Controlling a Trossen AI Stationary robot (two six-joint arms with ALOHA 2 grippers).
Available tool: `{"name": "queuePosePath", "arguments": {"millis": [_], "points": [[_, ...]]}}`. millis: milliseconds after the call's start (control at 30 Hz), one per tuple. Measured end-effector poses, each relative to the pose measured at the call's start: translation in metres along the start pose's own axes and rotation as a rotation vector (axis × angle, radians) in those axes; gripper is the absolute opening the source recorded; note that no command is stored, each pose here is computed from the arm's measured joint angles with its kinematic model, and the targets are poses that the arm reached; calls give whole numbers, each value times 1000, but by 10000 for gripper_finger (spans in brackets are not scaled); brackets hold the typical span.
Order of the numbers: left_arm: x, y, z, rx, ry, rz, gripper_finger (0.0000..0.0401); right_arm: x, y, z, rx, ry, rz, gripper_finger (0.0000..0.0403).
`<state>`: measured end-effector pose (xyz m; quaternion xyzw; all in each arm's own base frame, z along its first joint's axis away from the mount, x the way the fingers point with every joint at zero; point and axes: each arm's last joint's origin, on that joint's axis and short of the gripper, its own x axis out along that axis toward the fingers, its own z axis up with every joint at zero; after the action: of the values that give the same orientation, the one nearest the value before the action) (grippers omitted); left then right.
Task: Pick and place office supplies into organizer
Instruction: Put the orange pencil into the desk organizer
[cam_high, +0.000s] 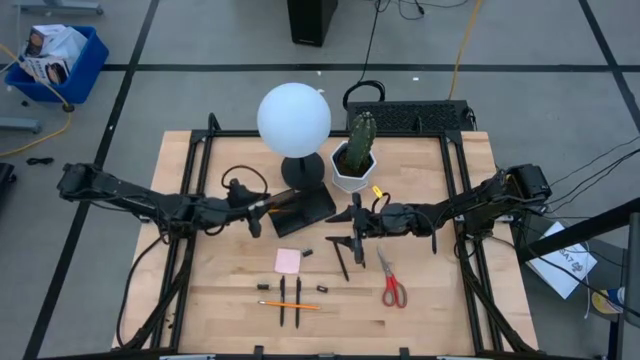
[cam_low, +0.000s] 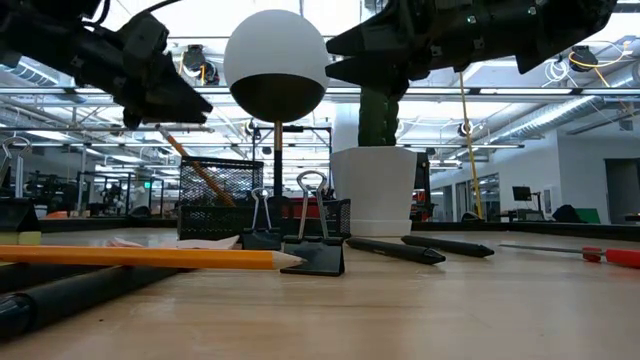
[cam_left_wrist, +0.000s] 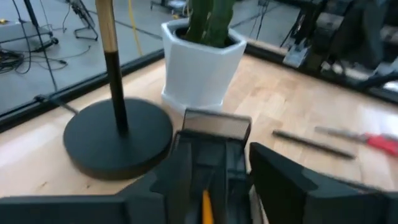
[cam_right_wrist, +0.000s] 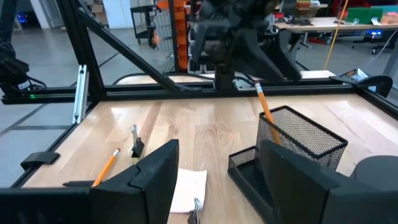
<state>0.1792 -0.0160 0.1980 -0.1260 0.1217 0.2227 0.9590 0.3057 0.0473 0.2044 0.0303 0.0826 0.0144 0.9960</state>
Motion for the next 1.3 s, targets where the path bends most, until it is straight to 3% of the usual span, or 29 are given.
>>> {"name": "queuePosePath", "arguments": {"millis": [300,733,1000,1300], "points": [[-2,-8,11,-26,-83,-136,226,0,0,-4,-5,40,-3,219],[-4,-14,14,-41,-69,-307,228,-5,14,-24,-8,226,-62,219],[-8,-20,15,-35,-76,-382,228,-9,29,-26,-38,228,-87,219],[-13,-27,12,-12,-71,-422,228,-12,48,-22,-51,160,-17,219]]}}
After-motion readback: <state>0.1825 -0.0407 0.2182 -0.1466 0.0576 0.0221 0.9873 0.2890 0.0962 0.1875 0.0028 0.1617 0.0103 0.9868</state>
